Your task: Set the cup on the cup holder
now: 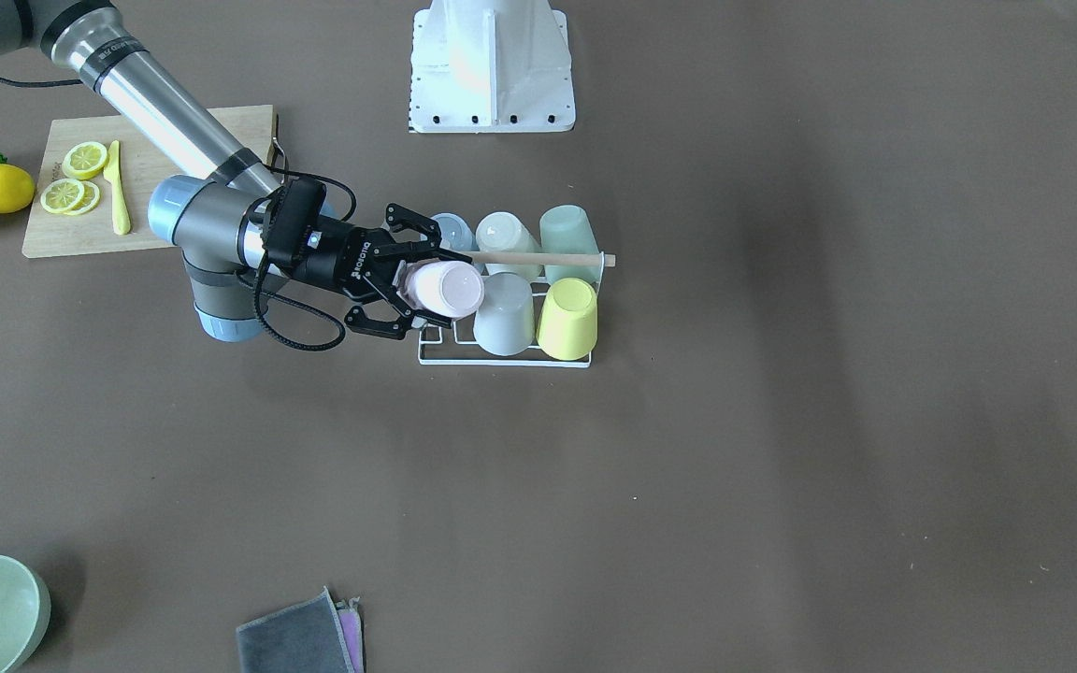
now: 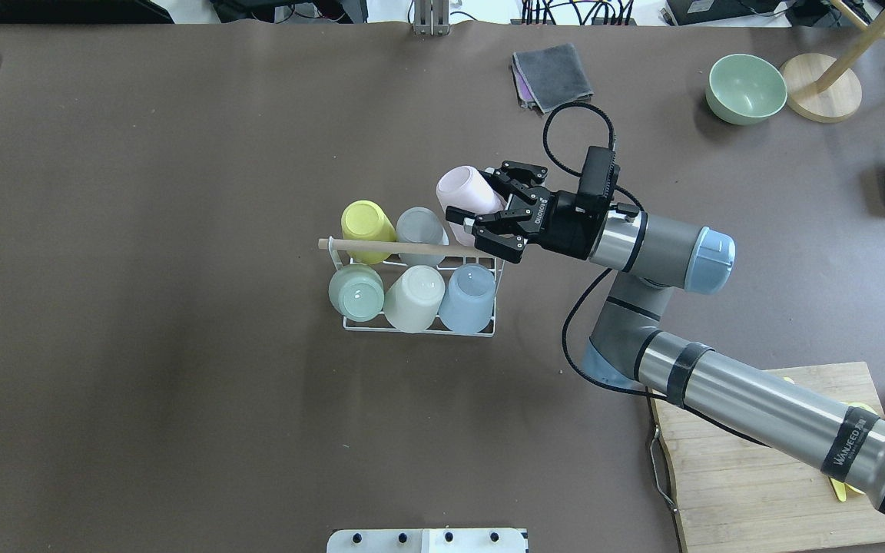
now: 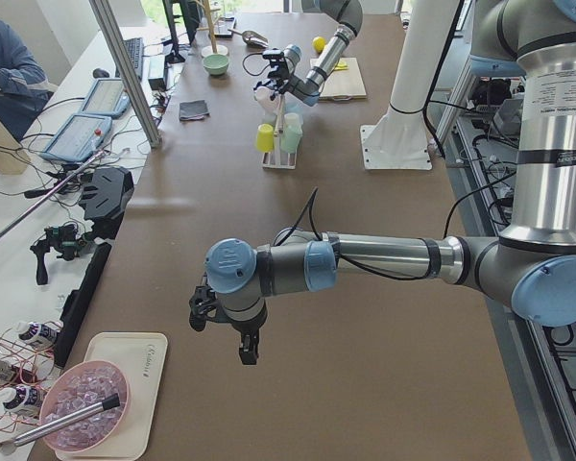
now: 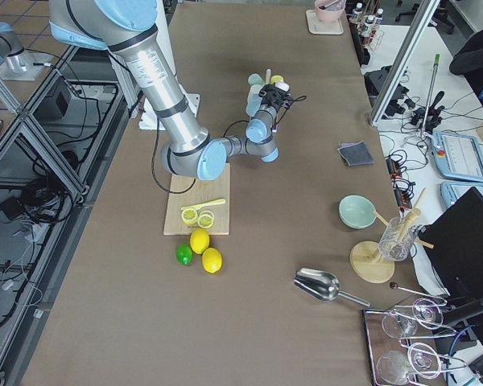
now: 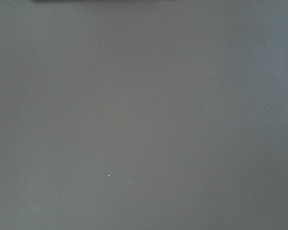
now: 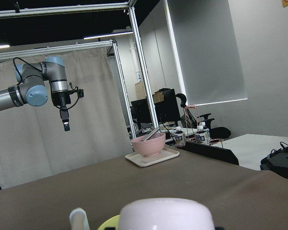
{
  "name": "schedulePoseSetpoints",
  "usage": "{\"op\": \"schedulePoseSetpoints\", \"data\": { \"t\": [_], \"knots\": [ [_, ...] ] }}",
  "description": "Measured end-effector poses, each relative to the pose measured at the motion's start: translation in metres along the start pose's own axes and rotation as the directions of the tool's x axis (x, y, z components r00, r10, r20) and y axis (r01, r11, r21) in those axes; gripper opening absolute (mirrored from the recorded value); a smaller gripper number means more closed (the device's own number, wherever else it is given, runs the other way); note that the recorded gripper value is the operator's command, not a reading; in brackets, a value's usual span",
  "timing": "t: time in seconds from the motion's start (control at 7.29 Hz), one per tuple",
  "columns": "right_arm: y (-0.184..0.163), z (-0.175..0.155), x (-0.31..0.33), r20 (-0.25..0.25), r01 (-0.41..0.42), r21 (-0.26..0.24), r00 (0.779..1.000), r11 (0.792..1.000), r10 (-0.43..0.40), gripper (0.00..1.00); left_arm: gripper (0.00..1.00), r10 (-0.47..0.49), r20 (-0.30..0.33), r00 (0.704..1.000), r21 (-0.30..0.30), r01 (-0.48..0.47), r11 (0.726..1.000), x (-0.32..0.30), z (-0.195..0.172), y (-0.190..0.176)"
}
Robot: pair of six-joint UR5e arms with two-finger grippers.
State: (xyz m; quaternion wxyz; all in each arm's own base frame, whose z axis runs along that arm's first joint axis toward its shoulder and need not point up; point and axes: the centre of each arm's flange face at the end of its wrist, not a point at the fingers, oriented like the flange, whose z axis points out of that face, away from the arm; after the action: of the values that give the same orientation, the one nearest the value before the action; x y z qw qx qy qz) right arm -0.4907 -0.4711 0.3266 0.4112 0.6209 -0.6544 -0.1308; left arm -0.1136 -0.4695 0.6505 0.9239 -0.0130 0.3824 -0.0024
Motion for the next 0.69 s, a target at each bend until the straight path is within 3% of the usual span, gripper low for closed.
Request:
{"op": "schedulePoseSetpoints", "data": {
  "t": [0.41,0.55,0.69],
  "knots": [
    [-0.0012,-0.0022,-0.0021,0.003,-0.002,0.005,1.0,1.0,0.001,0.0,0.98,-0.001,0.0,1.0,0.002,0.001,1.0,-0.0002,-0.001,-0.0004],
    [-0.0014,-0.0023,-0.0021,0.003,-0.002,0.006,1.0,1.0,0.002,0.26,0.98,-0.003,0.0,1.0,0.005,0.003,1.0,-0.0013,-0.0026,-0.0001],
    [-0.0013,-0.0031,-0.0021,0.003,-0.002,0.008,1.0,1.0,0.002,0.3,0.98,-0.007,0.0,1.0,0.009,0.007,1.0,-0.0031,-0.0046,0.0006]
  ]
}}
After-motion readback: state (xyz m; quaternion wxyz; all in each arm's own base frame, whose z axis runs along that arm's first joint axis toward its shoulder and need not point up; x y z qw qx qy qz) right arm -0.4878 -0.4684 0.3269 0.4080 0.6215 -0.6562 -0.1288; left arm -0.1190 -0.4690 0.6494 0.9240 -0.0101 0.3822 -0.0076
